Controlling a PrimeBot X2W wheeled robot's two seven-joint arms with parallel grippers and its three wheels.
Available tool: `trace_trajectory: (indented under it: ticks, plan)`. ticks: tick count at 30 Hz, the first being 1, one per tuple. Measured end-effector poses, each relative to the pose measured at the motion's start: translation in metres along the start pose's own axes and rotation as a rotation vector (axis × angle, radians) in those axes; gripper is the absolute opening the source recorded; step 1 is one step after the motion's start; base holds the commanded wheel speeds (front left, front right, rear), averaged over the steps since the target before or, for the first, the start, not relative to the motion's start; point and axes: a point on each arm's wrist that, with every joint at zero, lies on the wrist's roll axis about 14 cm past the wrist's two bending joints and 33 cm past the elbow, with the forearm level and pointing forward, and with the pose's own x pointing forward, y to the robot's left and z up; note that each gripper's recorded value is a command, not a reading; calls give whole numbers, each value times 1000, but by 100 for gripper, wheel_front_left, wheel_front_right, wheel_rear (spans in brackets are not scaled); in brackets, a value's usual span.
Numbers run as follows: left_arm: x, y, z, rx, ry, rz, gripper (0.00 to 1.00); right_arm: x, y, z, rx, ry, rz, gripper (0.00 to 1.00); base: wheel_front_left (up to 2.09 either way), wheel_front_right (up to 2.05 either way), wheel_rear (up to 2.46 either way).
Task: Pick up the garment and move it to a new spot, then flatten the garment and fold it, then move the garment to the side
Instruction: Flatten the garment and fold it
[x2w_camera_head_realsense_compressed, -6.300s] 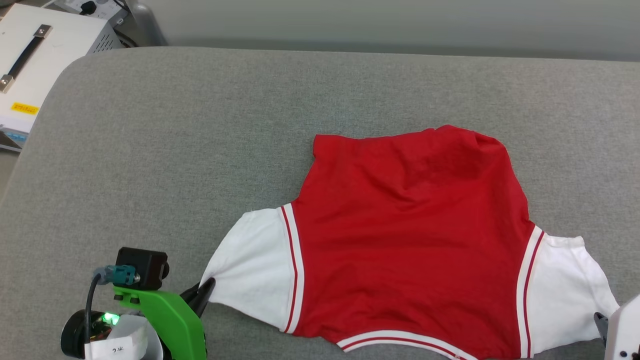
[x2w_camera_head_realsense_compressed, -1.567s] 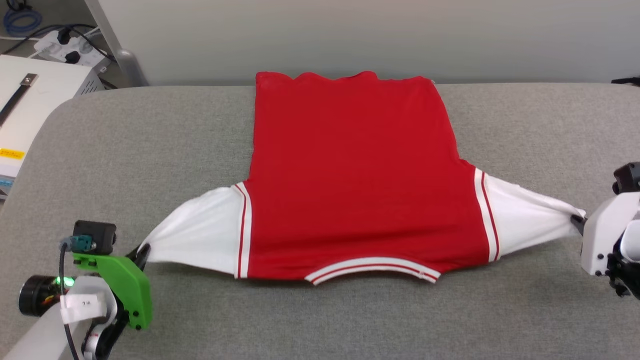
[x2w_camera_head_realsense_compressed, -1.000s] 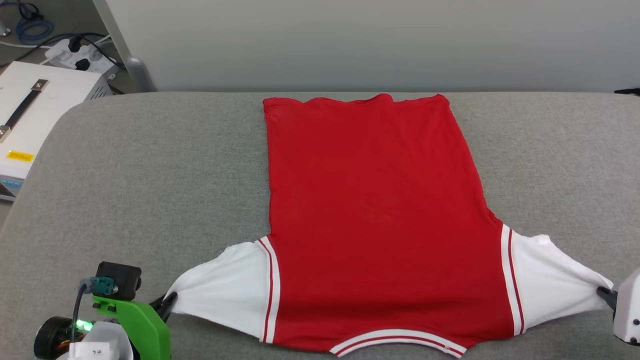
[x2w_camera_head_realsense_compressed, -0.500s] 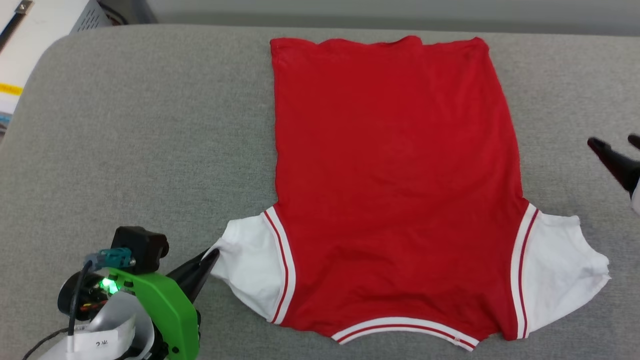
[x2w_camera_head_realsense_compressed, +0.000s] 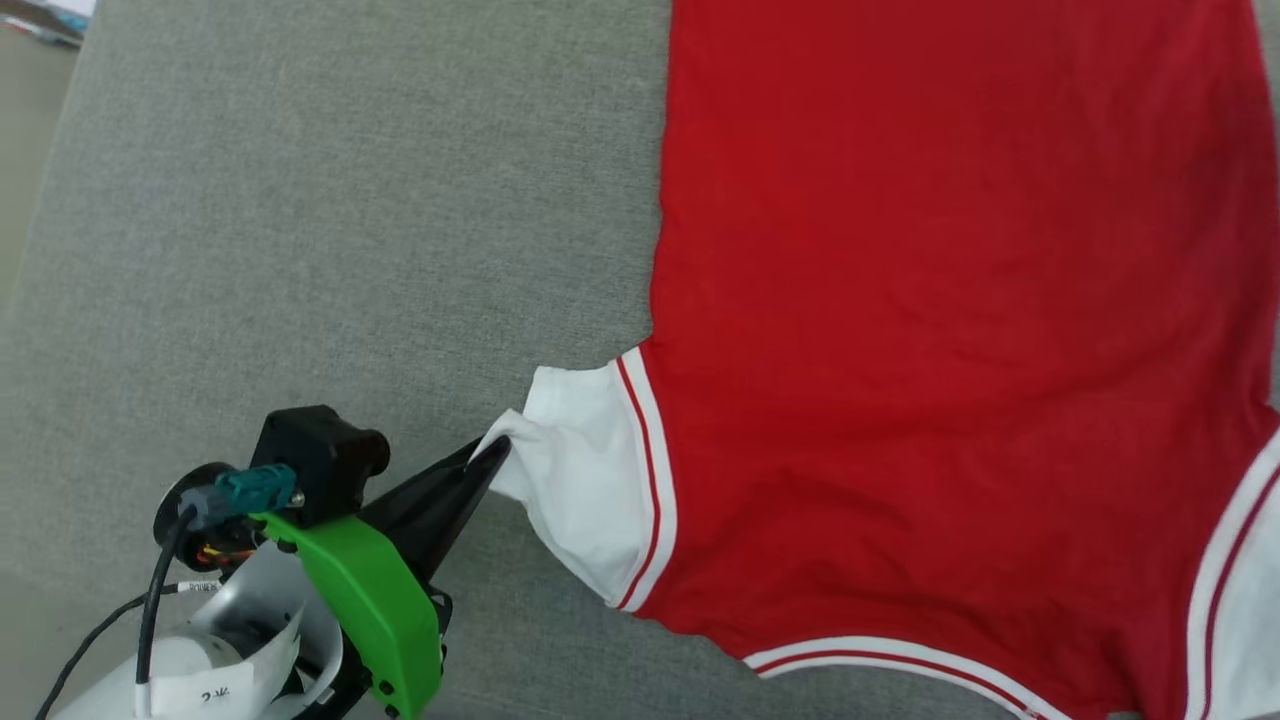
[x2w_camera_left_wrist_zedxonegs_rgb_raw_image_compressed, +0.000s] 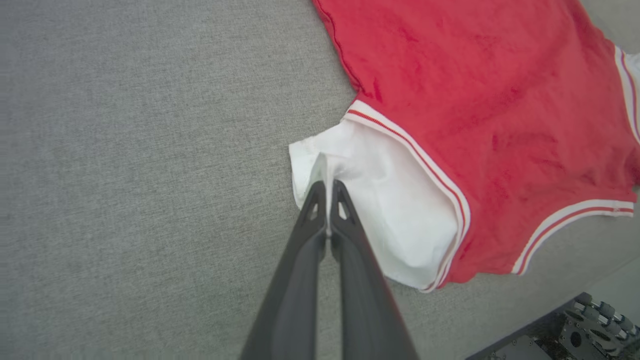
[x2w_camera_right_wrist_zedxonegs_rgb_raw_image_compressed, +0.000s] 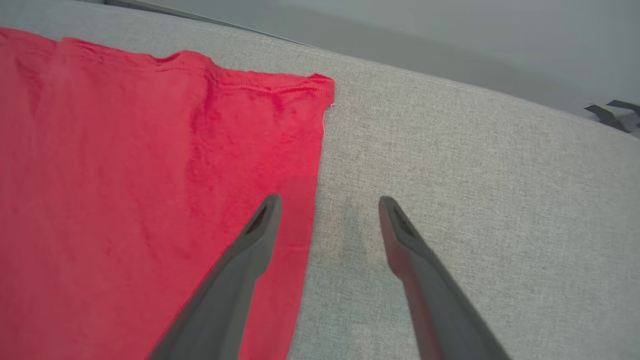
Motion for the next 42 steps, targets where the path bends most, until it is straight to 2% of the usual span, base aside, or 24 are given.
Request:
trace_trajectory:
  ticks: [5,15,23,24,25,34,42]
  plan:
    - [-2,10,-11,-6,31,39,0,43,5,7,36,66,12,100,0,0,0]
    - [-7,33,-31,-54,75,120,0,118,30,-16,30,220,45,100,0,0,0]
    - [-11,43,-41,-77,94,166,0,141,43,-28,53,274,82,100,0,0,0]
    - [-11,44,-42,-78,98,170,0,142,44,-29,52,277,83,44,0,0,0]
    - [-12,45,-43,-79,98,174,0,142,44,-29,50,280,84,1,0,0,0]
    - [-13,46,-37,-74,68,179,0,133,42,-35,34,276,75,0,0,0,0]
    - [-18,47,-23,-56,11,191,0,108,34,-45,25,273,52,0,0,0,0]
